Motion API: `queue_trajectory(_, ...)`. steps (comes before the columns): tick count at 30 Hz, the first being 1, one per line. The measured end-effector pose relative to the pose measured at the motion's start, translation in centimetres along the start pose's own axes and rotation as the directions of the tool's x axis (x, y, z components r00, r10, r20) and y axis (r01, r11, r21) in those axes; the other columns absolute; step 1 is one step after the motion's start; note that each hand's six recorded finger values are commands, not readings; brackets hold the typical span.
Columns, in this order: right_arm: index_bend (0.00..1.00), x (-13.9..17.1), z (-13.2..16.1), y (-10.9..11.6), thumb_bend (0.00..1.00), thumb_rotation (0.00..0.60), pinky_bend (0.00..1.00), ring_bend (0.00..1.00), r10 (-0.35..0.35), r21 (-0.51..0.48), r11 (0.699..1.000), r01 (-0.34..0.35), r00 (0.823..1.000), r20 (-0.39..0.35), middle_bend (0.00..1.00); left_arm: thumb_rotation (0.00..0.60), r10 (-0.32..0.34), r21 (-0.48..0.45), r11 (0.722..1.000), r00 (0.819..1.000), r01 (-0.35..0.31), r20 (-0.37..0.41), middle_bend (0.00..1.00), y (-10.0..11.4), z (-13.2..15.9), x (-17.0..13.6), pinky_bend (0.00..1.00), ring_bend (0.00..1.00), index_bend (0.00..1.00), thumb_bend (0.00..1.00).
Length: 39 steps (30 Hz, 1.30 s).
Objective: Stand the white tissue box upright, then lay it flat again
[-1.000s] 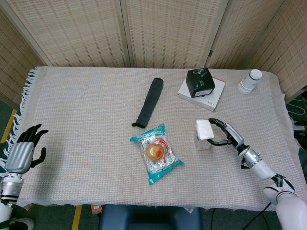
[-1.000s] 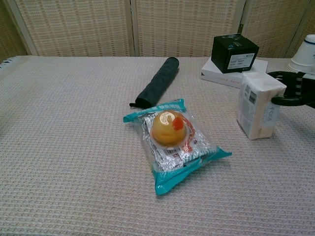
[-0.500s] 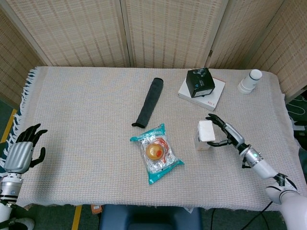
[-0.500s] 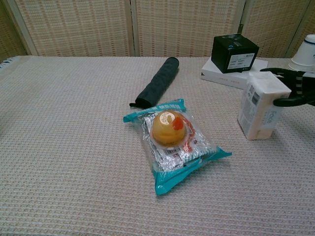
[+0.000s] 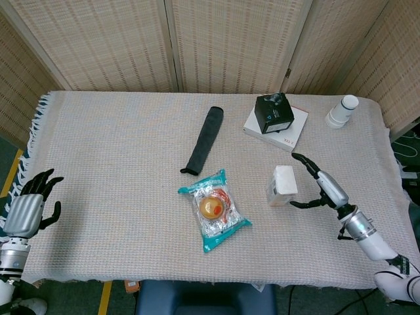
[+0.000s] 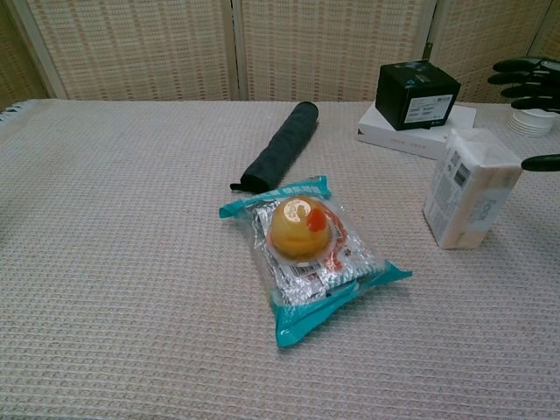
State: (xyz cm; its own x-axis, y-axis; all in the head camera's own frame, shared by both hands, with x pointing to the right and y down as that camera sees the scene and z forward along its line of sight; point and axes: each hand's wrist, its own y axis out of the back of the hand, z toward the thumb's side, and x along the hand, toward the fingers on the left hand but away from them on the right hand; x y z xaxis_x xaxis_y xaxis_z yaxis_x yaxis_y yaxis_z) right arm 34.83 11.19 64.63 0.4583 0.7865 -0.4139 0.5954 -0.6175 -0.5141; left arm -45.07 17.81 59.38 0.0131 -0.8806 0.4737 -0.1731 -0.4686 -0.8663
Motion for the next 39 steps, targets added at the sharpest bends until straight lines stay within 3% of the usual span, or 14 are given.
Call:
queue_trajectory(2,0.00,0.2,1.3,0.0,0.09,0.600,0.00,0.00,-0.014,0.110,0.994,0.014,1.000,-0.001,0.01,0.600,0.000,-0.001,1.000,1.000,0.000,0.000,0.00,0.0,0.0,0.0,0.12,0.00,0.19,0.55)
queue_trajectory(5,0.00,0.2,3.1,0.1,0.09,0.600,0.00,0.00,-0.021,0.286,0.958,0.013,0.999,0.027,0.01,0.600,-0.002,-0.001,1.000,1.000,0.002,0.000,0.00,0.1,0.0,-0.1,0.12,0.00,0.19,0.55)
queue_trajectory(9,0.00,-0.5,4.9,-0.2,0.09,0.600,0.00,0.00,0.013,0.485,0.872,-0.067,0.993,0.113,0.01,0.600,0.002,-0.001,1.000,1.000,-0.002,-0.002,0.00,0.2,0.0,-0.1,0.12,0.00,0.19,0.55)
queue_trajectory(15,0.00,-1.8,7.5,-1.4,0.09,0.600,0.00,0.00,0.082,0.620,0.760,-0.196,0.975,0.208,0.01,0.600,0.003,0.002,1.000,1.000,-0.003,-0.008,0.00,0.3,-0.1,-0.2,0.12,0.00,0.19,0.55)
queue_trajectory(18,0.00,-2.4,8.4,-1.7,0.09,0.600,0.00,0.00,0.089,0.641,0.734,-0.225,0.967,0.237,0.01,0.600,0.003,0.002,1.000,1.000,-0.003,-0.009,0.00,0.3,-0.1,-0.2,0.12,0.00,0.19,0.55)
queue_trajectory(30,0.00,-3.8,7.8,-0.3,0.09,0.600,0.00,0.00,0.015,0.645,0.727,-0.236,0.945,0.328,0.01,0.600,0.000,-0.005,1.000,1.000,-0.001,-0.014,0.00,0.3,-0.3,-0.1,0.12,0.00,0.19,0.55)
queue_trajectory(39,0.00,-4.0,6.7,-0.2,0.09,0.600,0.00,0.00,0.017,0.625,0.729,-0.280,0.919,0.393,0.02,0.600,0.003,-0.002,1.000,1.000,-0.003,-0.015,0.00,0.4,-0.3,-0.2,0.12,0.00,0.19,0.55)
